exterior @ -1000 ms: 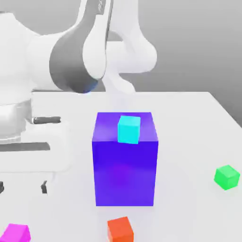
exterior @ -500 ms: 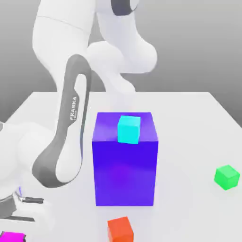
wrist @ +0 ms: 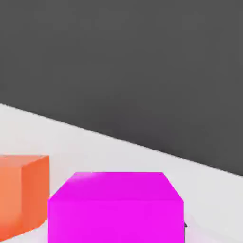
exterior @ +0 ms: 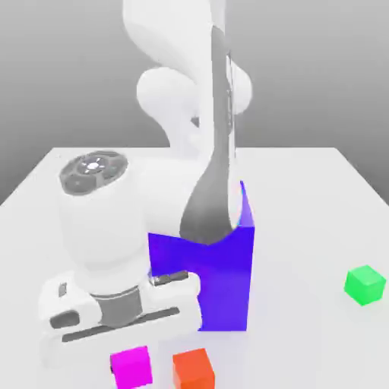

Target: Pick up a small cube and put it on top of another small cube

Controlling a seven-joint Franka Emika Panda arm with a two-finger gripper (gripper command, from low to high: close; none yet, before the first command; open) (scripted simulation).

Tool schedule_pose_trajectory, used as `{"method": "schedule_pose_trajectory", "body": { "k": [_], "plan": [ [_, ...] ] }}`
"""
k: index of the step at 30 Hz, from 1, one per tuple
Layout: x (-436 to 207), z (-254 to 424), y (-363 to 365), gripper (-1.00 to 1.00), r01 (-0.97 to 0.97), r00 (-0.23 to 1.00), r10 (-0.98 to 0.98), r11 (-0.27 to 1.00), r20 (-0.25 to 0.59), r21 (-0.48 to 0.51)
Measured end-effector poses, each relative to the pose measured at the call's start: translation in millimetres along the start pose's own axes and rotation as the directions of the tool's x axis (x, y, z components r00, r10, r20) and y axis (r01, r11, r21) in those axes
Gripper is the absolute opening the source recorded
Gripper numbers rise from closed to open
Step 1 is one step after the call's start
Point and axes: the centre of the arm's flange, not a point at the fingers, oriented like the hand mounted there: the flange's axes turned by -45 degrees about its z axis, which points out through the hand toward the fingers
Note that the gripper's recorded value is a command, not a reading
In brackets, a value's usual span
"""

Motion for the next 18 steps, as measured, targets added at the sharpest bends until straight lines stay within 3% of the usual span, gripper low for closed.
{"method": "schedule_pose_trajectory", "body": {
  "k": [4,7,12,15,16,18],
  "plan": [
    [19.3,-3.1,-105.1,-1.0,0.294,0.956,-0.294,0.956,0.01,0.007],
    [17.8,-6.6,-191.2,-1.0,0.525,0.851,-0.525,0.851,0.018,0.005],
    [-11.9,-0.3,-342.5,-1.0,0.855,0.519,-0.854,0.519,0.044,-0.01],
    [-30.3,38.6,-404.4,-1.0,0.948,0.318,-0.946,0.317,0.061,-0.019],
    [-33.1,46.0,-410.4,1.0,0.955,0.296,-0.953,0.295,0.062,-0.02],
    [-33.1,46.0,-410.4,1.0,0.955,0.296,-0.953,0.295,0.062,-0.02]
  ]
}}
